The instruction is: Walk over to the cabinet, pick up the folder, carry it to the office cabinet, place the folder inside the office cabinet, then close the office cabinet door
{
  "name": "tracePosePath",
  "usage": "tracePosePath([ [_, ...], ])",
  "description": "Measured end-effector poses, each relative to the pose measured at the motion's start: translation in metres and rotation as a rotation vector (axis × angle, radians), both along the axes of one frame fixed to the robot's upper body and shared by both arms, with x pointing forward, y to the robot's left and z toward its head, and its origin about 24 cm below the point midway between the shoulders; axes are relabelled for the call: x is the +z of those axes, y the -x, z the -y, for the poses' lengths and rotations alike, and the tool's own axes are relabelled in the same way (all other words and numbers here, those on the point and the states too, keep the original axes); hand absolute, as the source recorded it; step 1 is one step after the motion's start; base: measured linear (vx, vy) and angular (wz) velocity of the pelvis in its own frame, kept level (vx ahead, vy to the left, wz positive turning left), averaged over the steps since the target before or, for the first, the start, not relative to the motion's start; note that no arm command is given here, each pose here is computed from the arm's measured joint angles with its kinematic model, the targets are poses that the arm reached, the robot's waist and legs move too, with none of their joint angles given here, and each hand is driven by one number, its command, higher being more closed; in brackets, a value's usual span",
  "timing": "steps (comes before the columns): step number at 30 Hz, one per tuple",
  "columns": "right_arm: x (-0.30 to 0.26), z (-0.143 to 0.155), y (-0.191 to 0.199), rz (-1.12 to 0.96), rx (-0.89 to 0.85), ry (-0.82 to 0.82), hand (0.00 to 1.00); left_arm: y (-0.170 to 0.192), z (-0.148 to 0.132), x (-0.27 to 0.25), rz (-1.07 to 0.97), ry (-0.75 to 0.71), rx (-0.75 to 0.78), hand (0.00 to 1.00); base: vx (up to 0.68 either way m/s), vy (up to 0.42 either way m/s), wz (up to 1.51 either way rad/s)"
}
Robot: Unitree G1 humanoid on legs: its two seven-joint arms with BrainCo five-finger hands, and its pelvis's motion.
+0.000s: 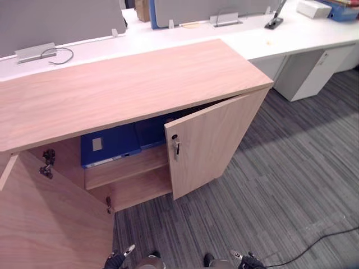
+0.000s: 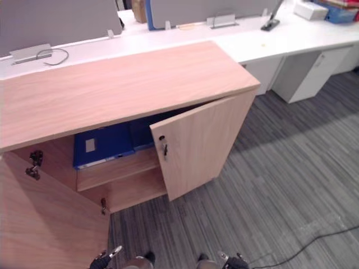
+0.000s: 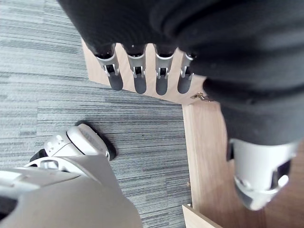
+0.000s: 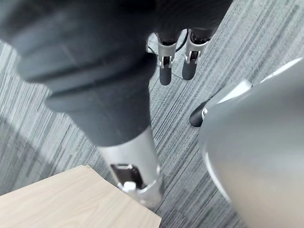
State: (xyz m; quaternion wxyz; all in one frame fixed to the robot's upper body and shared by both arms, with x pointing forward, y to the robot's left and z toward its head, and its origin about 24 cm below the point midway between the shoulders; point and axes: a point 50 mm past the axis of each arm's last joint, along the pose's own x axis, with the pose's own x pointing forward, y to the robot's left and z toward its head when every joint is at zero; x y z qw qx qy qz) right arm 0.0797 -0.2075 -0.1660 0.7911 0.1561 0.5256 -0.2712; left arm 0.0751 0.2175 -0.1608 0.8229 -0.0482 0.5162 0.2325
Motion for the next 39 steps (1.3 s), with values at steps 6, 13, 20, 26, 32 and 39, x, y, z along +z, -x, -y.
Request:
tracePosePath([
  [6, -0.001, -0.002, 0.007, -0.014, -0.002, 0.003, 0.00, 0.009, -0.003, 0.000, 0.010, 0.015, 0.094, 0.00, -0.04, -0.044, 0.65],
  [13, -0.003, -0.007, 0.013, -0.020, -0.058, -0.016, 0.00, 0.015, -0.010, 0.000, -0.020, -0.015, 0.046, 0.00, -0.01, 0.092, 0.37],
  [20, -0.004, -0.008, 0.017, -0.024, -0.086, -0.025, 0.00, 0.027, -0.010, -0.002, -0.064, -0.023, 0.024, 0.00, 0.10, 0.050, 0.58],
  [26, -0.003, -0.016, 0.004, -0.011, -0.006, -0.028, 0.00, 0.028, -0.015, -0.002, -0.087, -0.043, -0.019, 0.00, 0.14, -0.030, 0.25],
  [32, 0.002, -0.014, -0.011, 0.041, 0.050, 0.001, 0.00, 0.018, -0.015, 0.000, -0.070, -0.056, -0.073, 0.00, 0.01, -0.005, 0.55],
  [39, 0.000, -0.018, 0.001, 0.012, 0.060, -0.008, 0.00, 0.010, -0.018, 0.003, -0.047, -0.081, -0.075, 0.00, -0.08, -0.114, 0.96],
])
